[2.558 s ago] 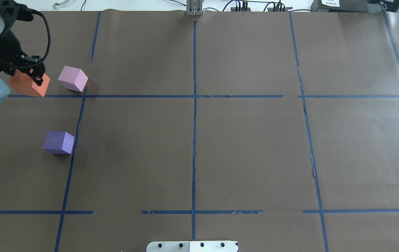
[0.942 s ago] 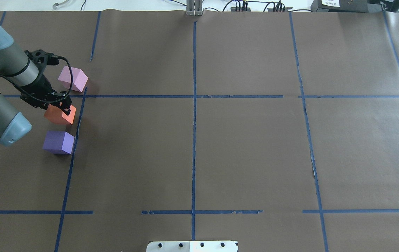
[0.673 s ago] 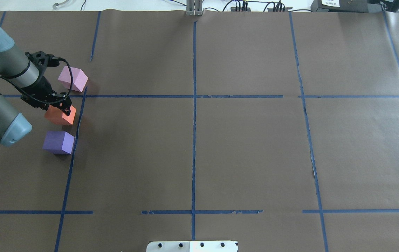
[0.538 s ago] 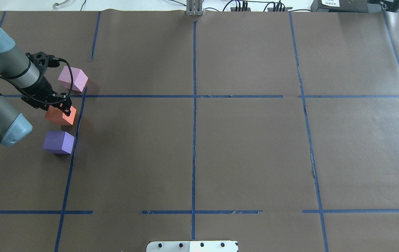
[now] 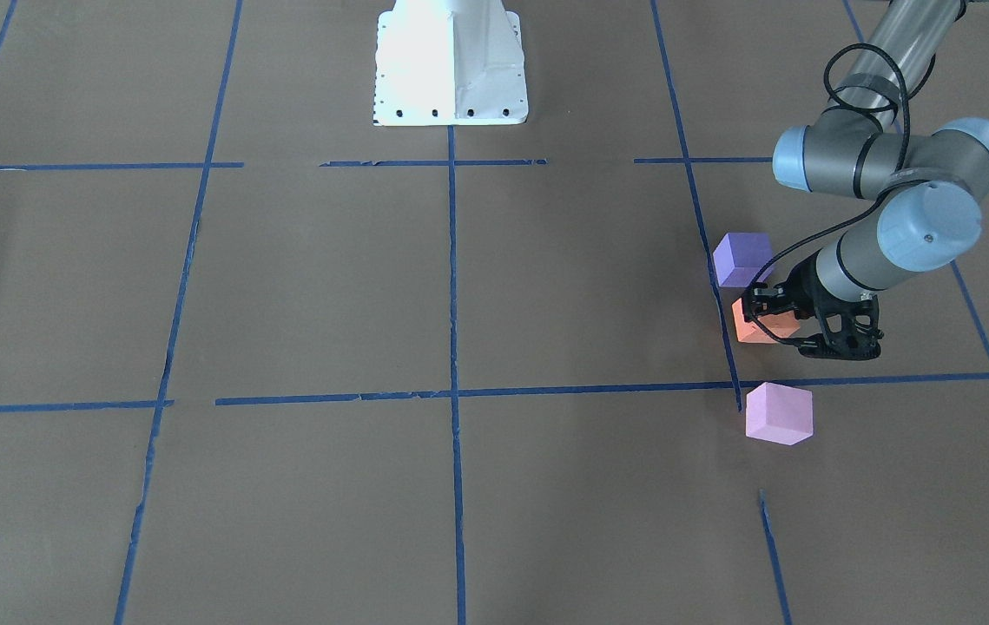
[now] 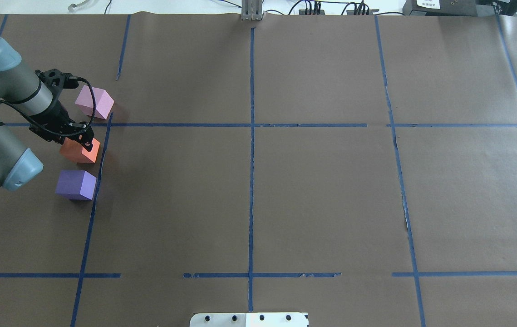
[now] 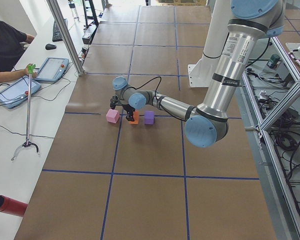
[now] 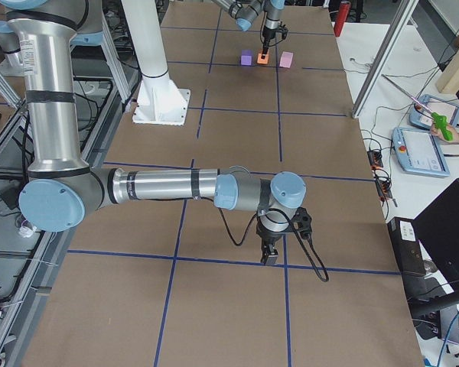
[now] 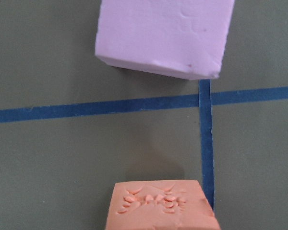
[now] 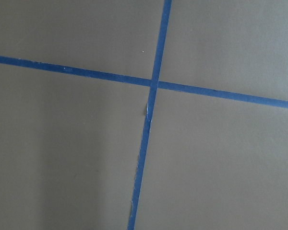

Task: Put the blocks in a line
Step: 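Lower the orange cube between the pink and purple cubes with the left gripper, then open the left gripper and raise it away from the cubes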

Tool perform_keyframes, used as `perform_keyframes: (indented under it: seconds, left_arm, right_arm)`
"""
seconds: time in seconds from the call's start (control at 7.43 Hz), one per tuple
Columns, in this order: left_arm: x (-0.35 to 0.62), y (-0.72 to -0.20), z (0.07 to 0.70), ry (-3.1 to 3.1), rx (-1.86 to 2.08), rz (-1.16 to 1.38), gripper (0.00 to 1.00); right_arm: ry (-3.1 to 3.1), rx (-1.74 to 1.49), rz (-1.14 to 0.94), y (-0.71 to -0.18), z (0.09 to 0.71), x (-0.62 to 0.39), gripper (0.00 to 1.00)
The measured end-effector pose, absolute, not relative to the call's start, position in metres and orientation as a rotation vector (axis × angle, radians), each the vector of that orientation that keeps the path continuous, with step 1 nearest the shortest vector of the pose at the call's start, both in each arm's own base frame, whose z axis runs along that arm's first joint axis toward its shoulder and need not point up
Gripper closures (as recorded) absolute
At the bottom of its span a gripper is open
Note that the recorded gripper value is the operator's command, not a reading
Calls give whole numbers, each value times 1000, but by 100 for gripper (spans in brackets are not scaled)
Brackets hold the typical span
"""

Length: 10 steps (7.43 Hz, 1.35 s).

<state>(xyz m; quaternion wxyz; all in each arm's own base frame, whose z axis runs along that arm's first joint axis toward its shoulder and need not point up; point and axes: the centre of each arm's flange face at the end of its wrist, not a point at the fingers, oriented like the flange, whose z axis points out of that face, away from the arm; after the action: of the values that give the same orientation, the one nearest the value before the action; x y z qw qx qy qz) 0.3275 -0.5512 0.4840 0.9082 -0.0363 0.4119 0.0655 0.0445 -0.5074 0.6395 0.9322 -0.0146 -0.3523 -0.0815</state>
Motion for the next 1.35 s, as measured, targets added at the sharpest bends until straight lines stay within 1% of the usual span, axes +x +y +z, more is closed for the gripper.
perform_keyframes:
  seconds: [0.13, 0.94, 1.35]
  left_arm:
    - [328, -551, 484, 851, -72, 140, 0]
    - [322, -554, 483, 859, -53, 140, 0]
    - [264, -569, 457, 869, 5, 86, 0]
  right_arm:
    - [-721, -30, -167, -507, 639, 44, 0]
    - [-721, -30, -166, -507, 640, 44, 0]
    - [-721, -30, -167, -507, 639, 44, 0]
